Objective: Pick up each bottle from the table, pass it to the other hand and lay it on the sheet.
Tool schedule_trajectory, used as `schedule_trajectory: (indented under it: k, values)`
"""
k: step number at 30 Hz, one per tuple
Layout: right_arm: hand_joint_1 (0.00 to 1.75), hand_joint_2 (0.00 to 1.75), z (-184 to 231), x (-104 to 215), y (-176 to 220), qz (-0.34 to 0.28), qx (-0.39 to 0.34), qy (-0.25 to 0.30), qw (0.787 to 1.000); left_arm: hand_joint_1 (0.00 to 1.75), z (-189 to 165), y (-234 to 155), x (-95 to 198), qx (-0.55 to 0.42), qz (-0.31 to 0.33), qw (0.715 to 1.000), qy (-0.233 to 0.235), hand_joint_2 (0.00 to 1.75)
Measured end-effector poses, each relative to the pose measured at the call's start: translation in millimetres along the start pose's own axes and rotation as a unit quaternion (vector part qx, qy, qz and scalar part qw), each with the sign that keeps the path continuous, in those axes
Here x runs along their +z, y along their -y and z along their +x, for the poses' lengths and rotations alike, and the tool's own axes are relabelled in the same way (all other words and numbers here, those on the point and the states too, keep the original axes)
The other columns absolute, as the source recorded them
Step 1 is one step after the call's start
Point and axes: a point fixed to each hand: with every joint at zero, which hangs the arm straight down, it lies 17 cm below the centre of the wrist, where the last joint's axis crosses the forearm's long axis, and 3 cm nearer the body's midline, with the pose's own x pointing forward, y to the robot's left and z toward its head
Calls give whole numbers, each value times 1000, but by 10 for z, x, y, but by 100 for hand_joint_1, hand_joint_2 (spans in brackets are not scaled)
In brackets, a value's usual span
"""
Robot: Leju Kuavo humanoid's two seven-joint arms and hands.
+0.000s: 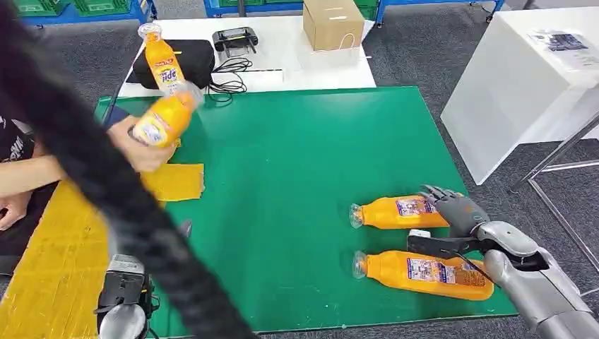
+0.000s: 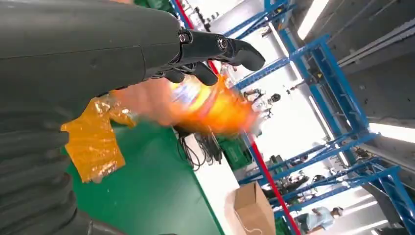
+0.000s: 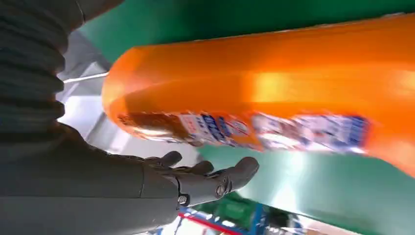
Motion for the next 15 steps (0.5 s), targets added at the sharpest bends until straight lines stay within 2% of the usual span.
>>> schedule_trajectory:
  k: [8, 9, 10, 11, 12, 13, 14, 15]
  values:
    - [0, 175, -118, -87, -146, 5, 39, -36, 999, 0, 47, 75, 5, 9, -5, 1000, 3, 175]
    - [2, 175, -121, -105, -139, 3, 46, -37, 998, 0, 51, 81, 5, 9, -5, 1000, 3, 175]
    - [10, 175, -120, -128, -139, 1, 56, -37, 998, 0, 56, 91, 6, 10, -6, 1000, 4, 175]
    - [30, 175, -117, -151, -134, -2, 64, -39, 997, 0, 62, 101, 7, 12, -7, 1000, 4, 175]
    - [89, 175, -113, -183, -138, -5, 74, -42, 996, 0, 65, 108, 9, 12, -8, 1000, 4, 175]
    - [120, 175, -106, -210, -141, -7, 81, -44, 996, 0, 66, 114, 9, 13, -9, 1000, 4, 175]
    - [141, 175, -92, -240, -148, -8, 86, -45, 995, 0, 66, 116, 10, 14, -10, 1000, 4, 175]
    - [143, 175, -73, -266, -171, -6, 87, -46, 995, 0, 68, 121, 10, 15, -11, 1000, 4, 175]
